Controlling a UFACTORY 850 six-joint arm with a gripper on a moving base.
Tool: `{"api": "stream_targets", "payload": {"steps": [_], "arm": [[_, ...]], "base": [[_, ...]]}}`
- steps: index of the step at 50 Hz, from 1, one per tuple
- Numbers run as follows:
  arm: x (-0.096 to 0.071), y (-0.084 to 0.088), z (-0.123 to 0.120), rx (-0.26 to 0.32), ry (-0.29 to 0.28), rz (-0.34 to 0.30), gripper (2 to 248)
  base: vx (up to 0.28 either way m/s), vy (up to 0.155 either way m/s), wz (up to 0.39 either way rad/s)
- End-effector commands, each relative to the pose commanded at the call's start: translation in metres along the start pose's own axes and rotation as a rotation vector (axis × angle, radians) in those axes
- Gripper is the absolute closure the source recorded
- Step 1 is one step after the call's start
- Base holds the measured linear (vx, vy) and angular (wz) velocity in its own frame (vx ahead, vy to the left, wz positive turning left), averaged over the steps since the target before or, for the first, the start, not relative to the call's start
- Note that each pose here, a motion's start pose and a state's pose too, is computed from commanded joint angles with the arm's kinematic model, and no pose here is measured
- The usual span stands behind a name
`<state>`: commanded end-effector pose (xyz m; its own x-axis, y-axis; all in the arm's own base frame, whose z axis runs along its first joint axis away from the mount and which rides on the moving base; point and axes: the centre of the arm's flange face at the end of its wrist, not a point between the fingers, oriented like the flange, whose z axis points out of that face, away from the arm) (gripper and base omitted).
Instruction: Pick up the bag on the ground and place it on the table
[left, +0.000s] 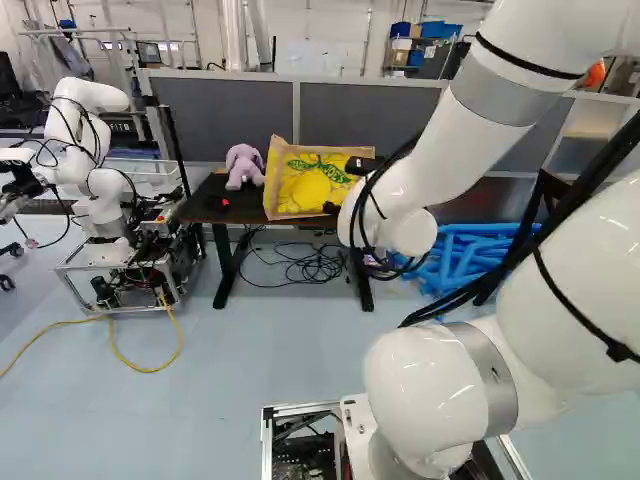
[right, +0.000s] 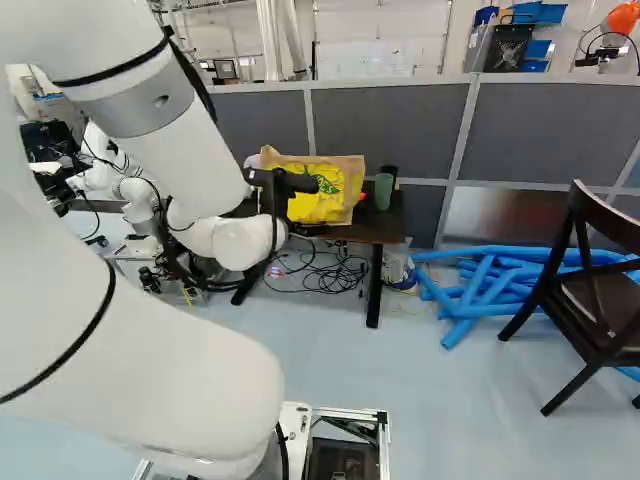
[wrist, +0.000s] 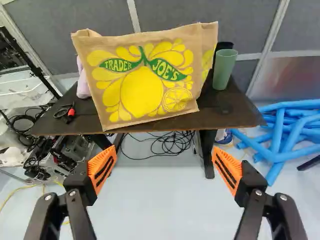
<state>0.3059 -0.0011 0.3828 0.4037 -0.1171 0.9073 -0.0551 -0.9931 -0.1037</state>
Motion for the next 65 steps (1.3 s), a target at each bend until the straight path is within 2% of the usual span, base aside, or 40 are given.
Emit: {"api": "stream_targets", "payload": {"steps": [31, 65], "arm": [[-0.025, 0.002, -0.021, 0.012, 0.073, -0.098, 3], [-0.03, 0.003, -0.026, 0.013, 0.087, -0.117, 3]], "base": [[0.0, 0.0, 0.0], [0.0, 0.0, 0.0]]}}
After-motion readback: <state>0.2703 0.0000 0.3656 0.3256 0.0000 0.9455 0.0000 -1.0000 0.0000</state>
